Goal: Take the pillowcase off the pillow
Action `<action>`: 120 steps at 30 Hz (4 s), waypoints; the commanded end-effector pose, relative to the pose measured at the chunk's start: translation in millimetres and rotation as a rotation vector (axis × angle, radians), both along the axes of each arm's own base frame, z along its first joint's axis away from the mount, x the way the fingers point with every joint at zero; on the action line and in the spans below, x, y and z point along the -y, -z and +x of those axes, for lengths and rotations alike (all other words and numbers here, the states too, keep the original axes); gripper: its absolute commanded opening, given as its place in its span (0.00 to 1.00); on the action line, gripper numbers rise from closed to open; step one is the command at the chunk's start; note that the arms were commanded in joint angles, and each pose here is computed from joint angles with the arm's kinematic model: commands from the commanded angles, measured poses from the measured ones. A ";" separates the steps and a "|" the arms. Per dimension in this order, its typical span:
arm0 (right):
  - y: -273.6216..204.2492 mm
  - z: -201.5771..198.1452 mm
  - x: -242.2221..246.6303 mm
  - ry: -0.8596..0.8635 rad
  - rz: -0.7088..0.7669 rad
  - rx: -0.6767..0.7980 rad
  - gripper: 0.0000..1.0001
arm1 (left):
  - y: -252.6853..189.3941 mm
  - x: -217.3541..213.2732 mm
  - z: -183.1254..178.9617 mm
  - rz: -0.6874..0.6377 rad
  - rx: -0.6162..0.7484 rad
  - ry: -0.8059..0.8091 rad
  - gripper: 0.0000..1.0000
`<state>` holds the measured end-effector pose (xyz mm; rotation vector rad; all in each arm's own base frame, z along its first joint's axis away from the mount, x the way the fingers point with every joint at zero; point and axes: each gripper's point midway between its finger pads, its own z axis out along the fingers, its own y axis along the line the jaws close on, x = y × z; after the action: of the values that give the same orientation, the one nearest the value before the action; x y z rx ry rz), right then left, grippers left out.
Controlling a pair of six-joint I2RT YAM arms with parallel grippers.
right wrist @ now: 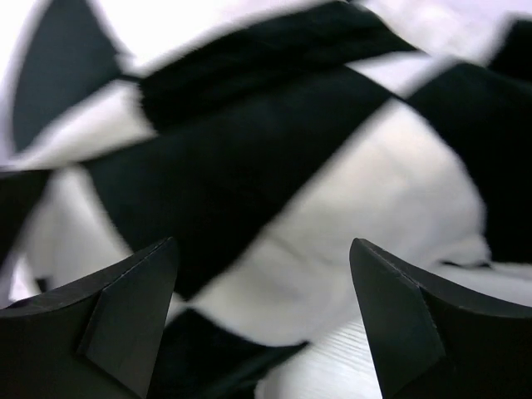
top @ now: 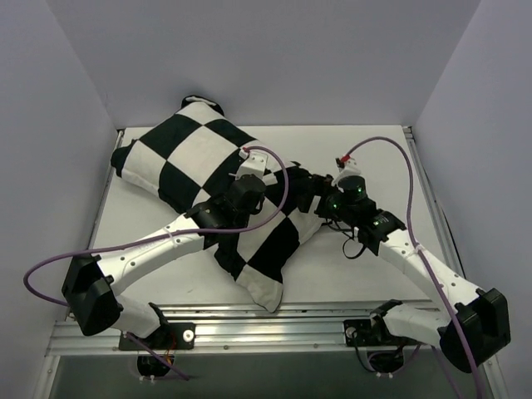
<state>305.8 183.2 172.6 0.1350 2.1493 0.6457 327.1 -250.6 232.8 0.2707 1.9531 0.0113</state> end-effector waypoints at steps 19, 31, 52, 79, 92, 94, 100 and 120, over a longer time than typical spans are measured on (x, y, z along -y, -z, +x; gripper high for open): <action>63.2 11.5 -52.9 0.033 -0.288 -0.108 0.06 | 21.0 -43.0 5.5 -0.141 -0.052 -0.162 0.02; 108.5 -46.0 70.1 0.272 -0.203 -0.258 0.00 | 56.2 -80.9 4.4 -0.148 -0.118 -0.291 0.02; -35.6 19.0 26.2 0.167 -0.165 -0.026 0.50 | 86.0 -60.2 -14.8 -0.162 -0.240 -0.214 0.02; 101.1 18.6 86.6 0.231 -0.017 -0.264 0.23 | 112.0 -97.0 -32.6 -0.175 -0.282 -0.358 0.02; 37.2 10.6 -6.3 -0.254 0.328 0.032 0.00 | 16.0 -39.8 -36.6 -0.228 -0.028 0.090 0.35; 18.2 13.7 -14.0 -0.286 0.335 0.085 0.00 | -12.1 -14.4 -43.2 -0.248 0.039 0.216 0.42; -14.1 10.5 -41.5 -0.368 0.366 0.155 0.00 | -47.5 44.2 -50.6 -0.173 0.066 0.429 0.68; 2.5 6.9 -35.0 -0.290 0.230 0.151 0.01 | 14.1 98.9 -12.8 -0.148 -0.146 0.041 0.66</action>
<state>308.2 216.0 144.6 -0.0449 2.0548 1.0541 309.6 -357.6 208.6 0.3775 2.0557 -0.2124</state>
